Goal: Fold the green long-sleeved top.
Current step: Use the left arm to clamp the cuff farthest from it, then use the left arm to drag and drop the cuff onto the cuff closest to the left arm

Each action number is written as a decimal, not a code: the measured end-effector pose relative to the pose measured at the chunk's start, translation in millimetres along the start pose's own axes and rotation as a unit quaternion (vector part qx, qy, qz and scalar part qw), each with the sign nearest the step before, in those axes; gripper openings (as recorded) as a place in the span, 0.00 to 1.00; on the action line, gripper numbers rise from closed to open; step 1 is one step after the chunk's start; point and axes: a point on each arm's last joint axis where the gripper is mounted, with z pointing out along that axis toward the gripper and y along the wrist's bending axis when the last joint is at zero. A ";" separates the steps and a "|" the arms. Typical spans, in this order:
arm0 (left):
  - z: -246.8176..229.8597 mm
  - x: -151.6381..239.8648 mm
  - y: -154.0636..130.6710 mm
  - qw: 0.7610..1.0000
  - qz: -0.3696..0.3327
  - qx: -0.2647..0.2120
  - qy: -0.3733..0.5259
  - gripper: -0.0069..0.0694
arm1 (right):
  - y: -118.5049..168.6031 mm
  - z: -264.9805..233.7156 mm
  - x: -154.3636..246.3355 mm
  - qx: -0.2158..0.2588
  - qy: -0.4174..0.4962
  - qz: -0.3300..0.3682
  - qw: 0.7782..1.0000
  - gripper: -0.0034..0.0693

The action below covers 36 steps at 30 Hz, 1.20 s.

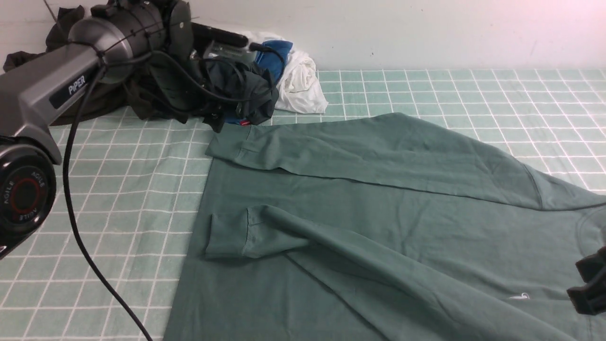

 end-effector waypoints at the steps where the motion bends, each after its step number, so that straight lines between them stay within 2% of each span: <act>1: 8.5 1.2 5.1 1.000 -0.012 0.005 0.000 0.70 | 0.2 2.2 -1.7 0.000 0.001 -0.001 1.000 0.03; 7: 64.2 11.9 18.3 0.997 -0.066 0.038 -0.005 0.64 | 1.8 16.7 -6.9 -0.003 0.017 -0.004 1.000 0.03; 12: 74.7 12.7 17.5 0.996 -0.075 0.048 -0.016 0.57 | 1.9 17.7 -7.6 -0.003 0.016 -0.004 1.000 0.03; 18: 75.9 11.8 13.8 0.996 -0.057 0.068 -0.024 0.22 | 1.9 17.7 -7.6 -0.003 0.016 -0.004 1.000 0.03; 20: 74.9 11.0 12.8 0.996 -0.042 0.074 -0.026 0.14 | 1.8 17.7 -7.6 -0.002 0.016 -0.005 1.000 0.03; 22: 71.1 9.0 12.3 0.996 -0.029 0.077 -0.028 0.11 | 1.8 17.7 -7.6 -0.002 0.016 -0.005 1.000 0.03; 26: 46.8 -1.7 11.2 0.996 -0.003 0.085 -0.033 0.11 | 1.8 17.7 -7.6 -0.003 0.016 -0.005 1.000 0.03; 29: 3.8 -15.3 3.5 0.994 0.019 0.093 -0.045 0.11 | 1.9 17.7 -7.6 -0.003 0.016 -0.004 1.000 0.03; 32: -33.0 -22.1 -10.9 0.992 0.038 0.102 -0.056 0.11 | 1.9 17.7 -7.6 -0.003 0.016 -0.004 1.000 0.03; 34: -71.5 -25.5 -27.6 0.989 0.057 0.115 -0.071 0.11 | 2.0 17.7 -7.6 -0.003 0.016 -0.004 1.000 0.03; 36: -127.2 -22.8 -54.5 0.982 0.082 0.148 -0.085 0.11 | 2.5 16.0 -7.6 -0.007 0.018 0.001 1.000 0.03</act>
